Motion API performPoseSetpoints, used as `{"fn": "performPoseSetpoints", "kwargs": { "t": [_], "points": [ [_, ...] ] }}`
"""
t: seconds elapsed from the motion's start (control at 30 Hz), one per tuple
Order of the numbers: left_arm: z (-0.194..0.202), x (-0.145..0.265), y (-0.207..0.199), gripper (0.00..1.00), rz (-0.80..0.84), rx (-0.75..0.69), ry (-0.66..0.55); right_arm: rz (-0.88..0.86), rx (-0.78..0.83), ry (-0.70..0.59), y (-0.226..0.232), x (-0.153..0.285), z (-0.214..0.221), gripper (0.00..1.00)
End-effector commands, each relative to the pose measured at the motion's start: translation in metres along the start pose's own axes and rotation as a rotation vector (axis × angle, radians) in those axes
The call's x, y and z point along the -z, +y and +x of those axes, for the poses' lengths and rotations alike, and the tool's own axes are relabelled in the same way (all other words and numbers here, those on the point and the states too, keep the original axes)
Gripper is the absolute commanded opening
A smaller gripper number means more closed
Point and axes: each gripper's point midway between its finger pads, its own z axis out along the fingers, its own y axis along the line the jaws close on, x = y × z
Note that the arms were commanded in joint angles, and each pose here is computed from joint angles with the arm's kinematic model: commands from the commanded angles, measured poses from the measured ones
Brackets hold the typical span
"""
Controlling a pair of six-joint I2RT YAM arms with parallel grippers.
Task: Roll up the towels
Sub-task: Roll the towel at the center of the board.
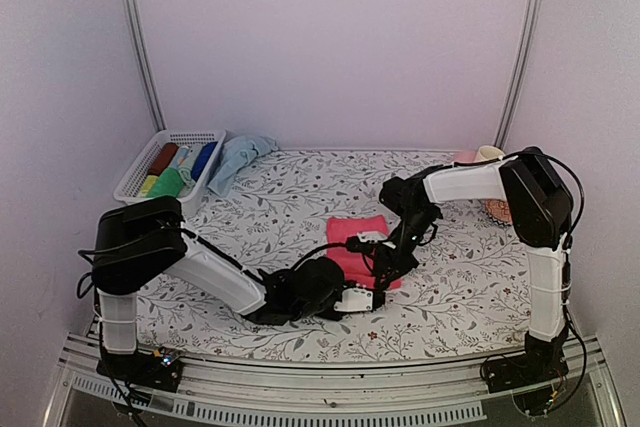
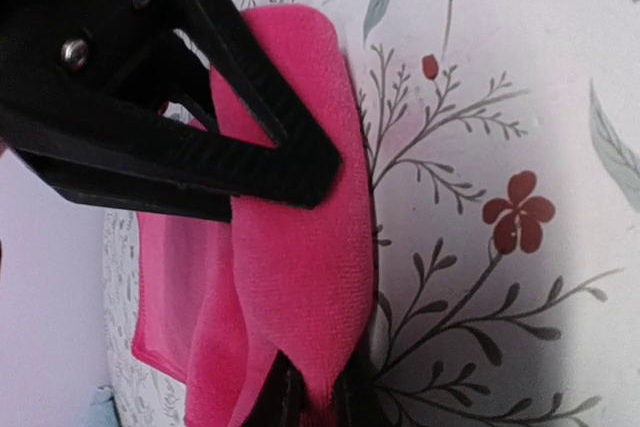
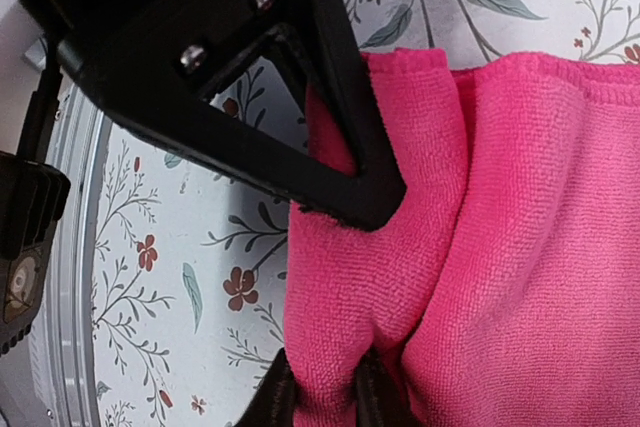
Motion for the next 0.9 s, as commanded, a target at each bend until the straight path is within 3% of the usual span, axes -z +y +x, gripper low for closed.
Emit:
{"fn": "performPoseSetpoints", "kwargs": {
  "t": [0.0,0.33,0.73,0.87],
  "points": [
    [0.007,0.001,-0.025,0.0,0.157,0.043,0.02,0.002,-0.006,0.02,0.005,0.006,0.002,0.26],
    [0.0,0.011,-0.036,0.0,0.326,0.208,0.053,0.197,0.124,-0.007,0.016,0.045,-0.011,0.49],
    [0.003,0.014,-0.038,0.0,0.566,0.481,0.071,0.536,0.268,-0.09,0.026,0.084,0.028,0.61],
    [0.002,0.011,-0.039,0.0,0.633,0.531,0.098,0.654,0.387,-0.12,0.036,0.091,0.03,0.67]
  ]
}}
